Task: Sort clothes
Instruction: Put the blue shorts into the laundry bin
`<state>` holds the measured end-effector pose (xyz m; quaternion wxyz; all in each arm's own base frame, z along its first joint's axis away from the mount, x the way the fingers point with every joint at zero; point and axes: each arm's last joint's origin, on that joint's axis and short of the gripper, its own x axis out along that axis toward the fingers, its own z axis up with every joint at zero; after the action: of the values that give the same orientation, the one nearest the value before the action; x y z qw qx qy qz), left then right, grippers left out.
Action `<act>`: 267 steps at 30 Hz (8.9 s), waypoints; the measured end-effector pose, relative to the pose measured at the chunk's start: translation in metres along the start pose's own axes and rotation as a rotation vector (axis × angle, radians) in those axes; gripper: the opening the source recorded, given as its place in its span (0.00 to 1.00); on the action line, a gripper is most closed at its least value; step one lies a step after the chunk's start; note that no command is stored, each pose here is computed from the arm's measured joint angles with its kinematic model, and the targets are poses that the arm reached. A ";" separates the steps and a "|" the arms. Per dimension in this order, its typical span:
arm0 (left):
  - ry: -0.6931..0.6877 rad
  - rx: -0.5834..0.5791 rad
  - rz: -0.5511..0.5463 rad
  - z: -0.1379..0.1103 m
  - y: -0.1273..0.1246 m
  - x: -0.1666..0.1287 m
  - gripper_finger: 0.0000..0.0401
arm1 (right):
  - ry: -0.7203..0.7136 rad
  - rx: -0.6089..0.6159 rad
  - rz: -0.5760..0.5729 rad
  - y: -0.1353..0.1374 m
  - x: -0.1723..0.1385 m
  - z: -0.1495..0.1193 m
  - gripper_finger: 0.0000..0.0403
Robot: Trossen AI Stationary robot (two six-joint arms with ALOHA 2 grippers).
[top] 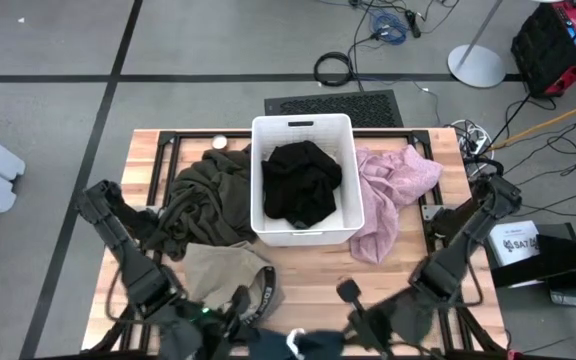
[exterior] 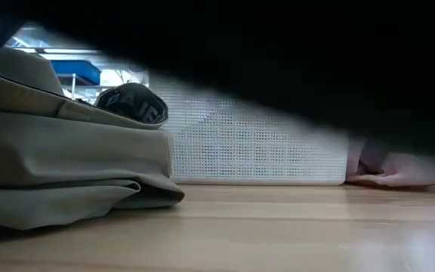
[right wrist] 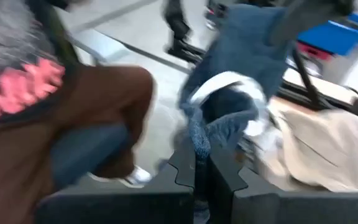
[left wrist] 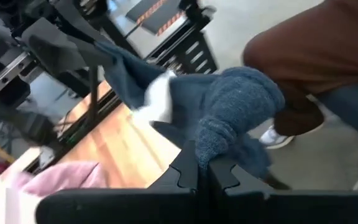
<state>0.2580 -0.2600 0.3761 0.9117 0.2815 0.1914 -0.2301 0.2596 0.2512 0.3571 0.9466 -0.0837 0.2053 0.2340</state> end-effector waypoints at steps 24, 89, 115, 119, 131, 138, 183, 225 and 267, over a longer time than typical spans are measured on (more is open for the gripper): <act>0.010 -0.123 -0.087 -0.033 0.084 0.032 0.00 | 0.012 -0.112 -0.017 -0.065 0.033 -0.004 0.01; -0.010 -0.322 -0.093 -0.043 0.107 0.042 0.00 | 0.161 0.113 -0.312 -0.040 -0.015 -0.013 0.26; -0.083 -0.574 0.203 -0.033 0.133 0.004 0.00 | 0.295 0.467 -0.384 0.012 0.043 -0.073 0.46; -0.080 -0.586 0.201 -0.034 0.133 0.003 0.00 | 0.241 0.438 -0.468 0.006 0.044 -0.071 0.56; -0.059 -0.582 0.197 -0.035 0.132 0.003 0.00 | 0.206 0.431 -0.496 -0.008 0.080 -0.081 0.63; -0.042 -0.580 0.194 -0.037 0.131 0.003 0.00 | 0.171 0.404 -0.566 -0.023 0.091 -0.082 0.39; -0.050 -0.415 0.124 -0.074 0.142 0.062 0.00 | 0.288 0.359 -0.426 -0.019 -0.071 -0.045 0.00; -0.001 -0.730 0.023 -0.193 0.037 0.164 0.00 | 0.386 0.507 -0.238 -0.035 0.069 -0.124 0.00; 0.138 -0.377 0.430 -0.126 0.070 0.032 0.42 | 0.461 0.273 -0.204 -0.039 0.077 -0.121 0.47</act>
<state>0.2936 -0.1426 0.2938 0.9605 0.1564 0.2285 0.0274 0.2982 0.2179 0.2173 0.8961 -0.0267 0.4353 0.0828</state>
